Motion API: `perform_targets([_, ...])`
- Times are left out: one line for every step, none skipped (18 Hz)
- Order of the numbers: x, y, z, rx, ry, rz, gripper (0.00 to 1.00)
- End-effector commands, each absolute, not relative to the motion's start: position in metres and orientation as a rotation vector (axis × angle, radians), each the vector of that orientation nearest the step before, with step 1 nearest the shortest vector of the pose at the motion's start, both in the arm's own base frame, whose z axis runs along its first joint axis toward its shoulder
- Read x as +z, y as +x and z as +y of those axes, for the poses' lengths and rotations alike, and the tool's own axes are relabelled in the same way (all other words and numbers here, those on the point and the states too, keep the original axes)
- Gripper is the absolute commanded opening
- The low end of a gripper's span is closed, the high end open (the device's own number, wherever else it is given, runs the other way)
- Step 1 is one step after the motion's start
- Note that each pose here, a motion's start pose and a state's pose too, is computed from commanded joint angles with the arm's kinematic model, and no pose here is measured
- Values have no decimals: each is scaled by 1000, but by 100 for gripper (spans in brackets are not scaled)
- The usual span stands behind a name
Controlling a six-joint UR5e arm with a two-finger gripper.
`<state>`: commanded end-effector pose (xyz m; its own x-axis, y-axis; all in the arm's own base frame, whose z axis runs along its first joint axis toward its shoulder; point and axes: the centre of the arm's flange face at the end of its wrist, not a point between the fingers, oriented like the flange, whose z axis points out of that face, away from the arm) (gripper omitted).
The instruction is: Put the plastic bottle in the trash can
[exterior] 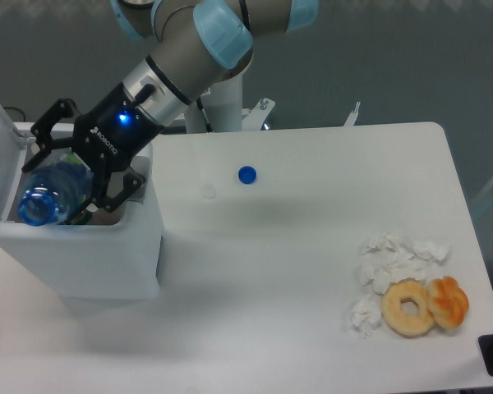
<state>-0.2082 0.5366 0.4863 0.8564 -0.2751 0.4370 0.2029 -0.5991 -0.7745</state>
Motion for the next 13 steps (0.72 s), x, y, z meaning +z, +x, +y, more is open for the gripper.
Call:
perform_targets([486,-207,535,-663,-2113,51,99])
perform_targets([487,-205,533,-660,-2112,53,99])
perform_targets([487,-203,533,-662,-2113,54,99])
perform_targets([488,-203,531,-660,-2112,53,99])
perform_targets([488,-202,530,-661,-2112,52,99])
perform_targets([491,-203,530,-655,-2109,54,100])
perform_targets([496,-204,530,-644,-2105,58,100])
perform_targets([503,-207,528,-628,-2098,62,100])
perform_targets([513,-213,528,-603,-2088,65,100])
perform_targets([523,-220,526,-576,-2085,61,100])
perform_targets([531,-230,523,-550,-2079,51,100])
perform_targets([534,-242,518,-527,-2076,32,100])
perform_targets([536,-258,512,-503,-2075,4,100])
